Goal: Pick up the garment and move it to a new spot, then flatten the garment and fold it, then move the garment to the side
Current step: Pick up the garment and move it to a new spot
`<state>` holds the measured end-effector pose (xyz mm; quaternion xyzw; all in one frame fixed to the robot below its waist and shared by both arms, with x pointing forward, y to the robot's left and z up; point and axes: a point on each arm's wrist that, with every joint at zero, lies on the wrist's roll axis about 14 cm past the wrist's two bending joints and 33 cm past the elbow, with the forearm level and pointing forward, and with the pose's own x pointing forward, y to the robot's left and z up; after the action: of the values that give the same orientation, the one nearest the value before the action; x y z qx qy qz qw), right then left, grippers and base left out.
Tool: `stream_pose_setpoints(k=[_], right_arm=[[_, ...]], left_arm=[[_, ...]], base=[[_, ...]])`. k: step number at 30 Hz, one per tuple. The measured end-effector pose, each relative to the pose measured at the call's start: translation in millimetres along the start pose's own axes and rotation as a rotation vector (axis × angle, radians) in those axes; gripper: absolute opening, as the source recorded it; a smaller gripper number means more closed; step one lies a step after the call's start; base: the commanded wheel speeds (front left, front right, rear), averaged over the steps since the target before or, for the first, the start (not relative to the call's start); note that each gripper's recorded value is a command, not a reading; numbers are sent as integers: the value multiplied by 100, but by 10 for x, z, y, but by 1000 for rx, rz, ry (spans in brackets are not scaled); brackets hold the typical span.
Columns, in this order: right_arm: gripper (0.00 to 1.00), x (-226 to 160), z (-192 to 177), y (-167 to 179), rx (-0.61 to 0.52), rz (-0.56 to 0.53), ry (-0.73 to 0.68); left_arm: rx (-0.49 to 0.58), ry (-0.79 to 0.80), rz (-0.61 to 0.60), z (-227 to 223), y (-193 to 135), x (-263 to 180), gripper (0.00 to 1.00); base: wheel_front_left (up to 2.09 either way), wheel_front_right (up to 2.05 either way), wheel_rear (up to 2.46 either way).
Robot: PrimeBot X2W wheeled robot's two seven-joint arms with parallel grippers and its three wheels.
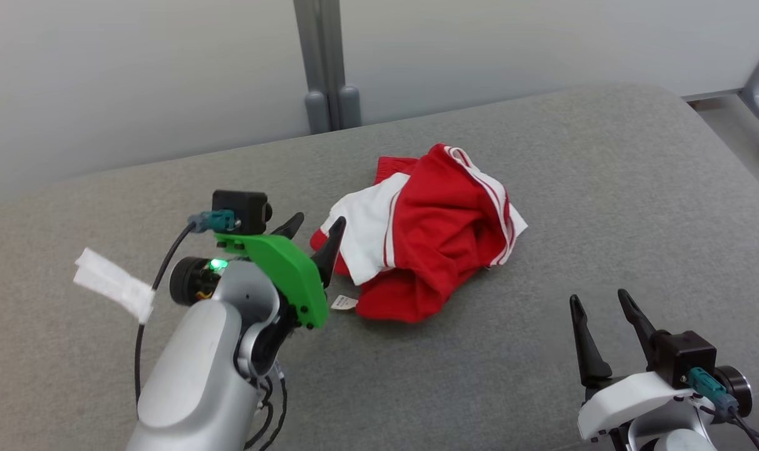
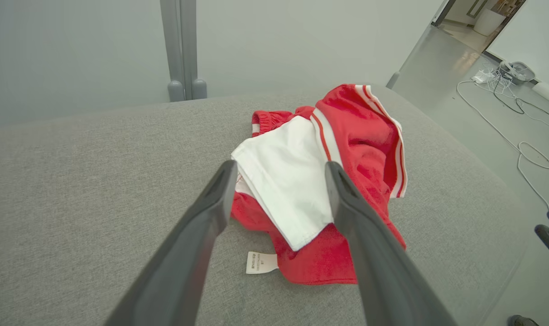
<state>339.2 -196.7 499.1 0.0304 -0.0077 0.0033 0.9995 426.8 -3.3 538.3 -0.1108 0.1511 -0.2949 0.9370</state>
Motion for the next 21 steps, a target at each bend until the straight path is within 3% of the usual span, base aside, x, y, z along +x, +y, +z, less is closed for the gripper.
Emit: stream_pose_setpoints(k=[12, 21], right_arm=[[100, -263, -29, -367, 5, -131, 11], [100, -375, -105, -542, 2, -197, 37]], left_arm=[[-4, 280, -100, -181, -584, 658, 100], [100, 365, -32, -379, -511, 945, 100]], base=[[0, 0, 0], [0, 0, 0]])
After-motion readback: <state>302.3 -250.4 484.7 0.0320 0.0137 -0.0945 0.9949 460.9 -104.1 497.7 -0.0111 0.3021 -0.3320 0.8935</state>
